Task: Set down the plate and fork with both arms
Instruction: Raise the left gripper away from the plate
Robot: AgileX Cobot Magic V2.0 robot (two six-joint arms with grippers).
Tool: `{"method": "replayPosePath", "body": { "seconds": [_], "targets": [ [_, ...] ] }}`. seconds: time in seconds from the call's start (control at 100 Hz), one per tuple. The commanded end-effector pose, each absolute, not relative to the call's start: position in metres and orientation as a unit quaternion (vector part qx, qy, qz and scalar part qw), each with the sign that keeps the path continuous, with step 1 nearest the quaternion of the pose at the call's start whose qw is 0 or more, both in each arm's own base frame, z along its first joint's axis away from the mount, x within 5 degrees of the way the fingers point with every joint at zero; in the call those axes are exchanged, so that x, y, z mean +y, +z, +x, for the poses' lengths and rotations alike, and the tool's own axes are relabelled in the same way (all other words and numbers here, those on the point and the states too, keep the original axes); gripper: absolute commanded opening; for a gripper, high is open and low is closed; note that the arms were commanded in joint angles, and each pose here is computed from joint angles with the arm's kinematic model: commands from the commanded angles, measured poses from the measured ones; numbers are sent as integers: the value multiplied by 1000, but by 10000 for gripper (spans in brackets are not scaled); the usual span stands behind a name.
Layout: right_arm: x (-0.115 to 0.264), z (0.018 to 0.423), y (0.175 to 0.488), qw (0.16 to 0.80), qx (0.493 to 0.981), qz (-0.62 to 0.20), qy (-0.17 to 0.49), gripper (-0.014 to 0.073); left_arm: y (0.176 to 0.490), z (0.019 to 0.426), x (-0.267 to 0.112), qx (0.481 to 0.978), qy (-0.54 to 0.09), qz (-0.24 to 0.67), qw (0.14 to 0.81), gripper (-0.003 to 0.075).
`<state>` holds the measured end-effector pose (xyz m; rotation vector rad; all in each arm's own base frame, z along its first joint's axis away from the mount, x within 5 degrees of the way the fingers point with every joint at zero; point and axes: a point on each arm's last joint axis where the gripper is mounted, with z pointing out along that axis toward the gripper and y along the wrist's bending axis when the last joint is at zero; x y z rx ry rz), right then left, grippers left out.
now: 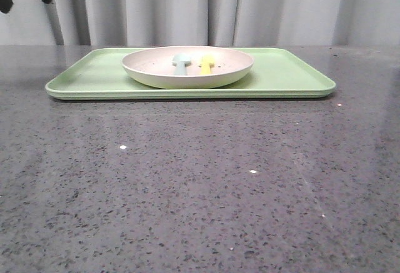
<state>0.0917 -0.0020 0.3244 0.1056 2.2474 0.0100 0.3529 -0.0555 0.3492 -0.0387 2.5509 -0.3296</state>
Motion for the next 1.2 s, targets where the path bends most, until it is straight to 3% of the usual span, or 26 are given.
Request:
{"method": "replayPosePath", "body": {
  "seconds": [0.0,0.26,0.63,0.91,1.19],
  "targets": [
    [-3,97,339,467,883,40,1,555,378,327,-47,937,-105,-24,331,441],
    [-3,97,339,467,883,40,1,555,360,271,-31,934,-55,-41,351,441],
    [-3,97,339,467,883,40,1,555,331,193,-20,931,-44,-38,361,441],
    [-3,96,338,466,884,40,1,555,302,145,-2,925,-34,-92,367,441],
    [-1,97,339,467,883,43,10,555,296,113,-1,914,-44,-99,391,441]
  ]
}}
